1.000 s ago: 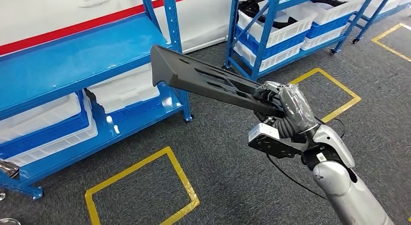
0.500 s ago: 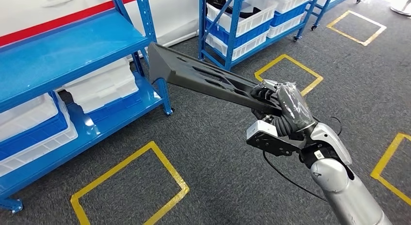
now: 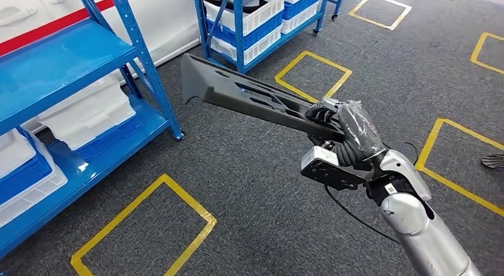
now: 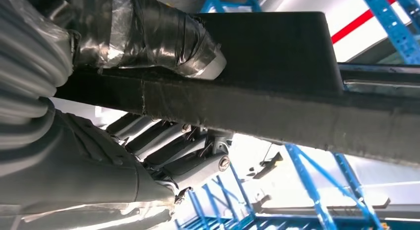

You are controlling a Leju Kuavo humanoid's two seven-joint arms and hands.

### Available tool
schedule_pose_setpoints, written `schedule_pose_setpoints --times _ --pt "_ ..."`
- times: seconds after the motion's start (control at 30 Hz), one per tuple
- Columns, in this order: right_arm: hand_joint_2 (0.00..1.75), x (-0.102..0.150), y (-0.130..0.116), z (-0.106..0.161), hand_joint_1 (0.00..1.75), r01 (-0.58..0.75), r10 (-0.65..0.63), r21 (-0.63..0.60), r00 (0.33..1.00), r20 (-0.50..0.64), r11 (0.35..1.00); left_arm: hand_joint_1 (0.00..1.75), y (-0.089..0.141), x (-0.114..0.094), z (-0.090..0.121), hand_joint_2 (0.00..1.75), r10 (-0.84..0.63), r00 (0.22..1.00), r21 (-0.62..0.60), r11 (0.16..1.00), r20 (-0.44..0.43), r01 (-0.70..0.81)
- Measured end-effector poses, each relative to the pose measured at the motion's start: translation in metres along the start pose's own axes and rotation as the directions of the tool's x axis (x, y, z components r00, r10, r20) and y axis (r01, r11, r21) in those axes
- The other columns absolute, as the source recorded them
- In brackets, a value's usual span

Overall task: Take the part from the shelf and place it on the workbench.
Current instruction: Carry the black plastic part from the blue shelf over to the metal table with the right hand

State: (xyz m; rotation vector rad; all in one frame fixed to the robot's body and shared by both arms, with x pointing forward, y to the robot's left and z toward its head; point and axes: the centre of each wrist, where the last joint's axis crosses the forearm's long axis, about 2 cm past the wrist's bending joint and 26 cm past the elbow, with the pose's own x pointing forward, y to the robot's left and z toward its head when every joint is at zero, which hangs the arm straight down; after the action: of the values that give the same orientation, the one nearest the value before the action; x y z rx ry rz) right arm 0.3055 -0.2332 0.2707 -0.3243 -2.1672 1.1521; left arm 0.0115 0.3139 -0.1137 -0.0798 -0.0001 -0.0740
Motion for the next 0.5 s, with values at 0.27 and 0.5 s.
schedule_pose_setpoints --times 0.27,0.5 --pt "1.75 0.001 0.002 -0.003 1.75 0.010 -0.010 0.003 1.000 -0.003 1.000 0.00 0.002 -0.005 0.000 1.75 0.023 0.999 0.002 1.000 0.035 -0.023" --pt "1.75 0.015 0.009 -0.034 1.75 0.022 -0.022 0.001 1.000 0.001 1.000 0.00 0.024 -0.003 0.003 1.75 0.050 0.998 0.014 0.999 0.042 -0.050"
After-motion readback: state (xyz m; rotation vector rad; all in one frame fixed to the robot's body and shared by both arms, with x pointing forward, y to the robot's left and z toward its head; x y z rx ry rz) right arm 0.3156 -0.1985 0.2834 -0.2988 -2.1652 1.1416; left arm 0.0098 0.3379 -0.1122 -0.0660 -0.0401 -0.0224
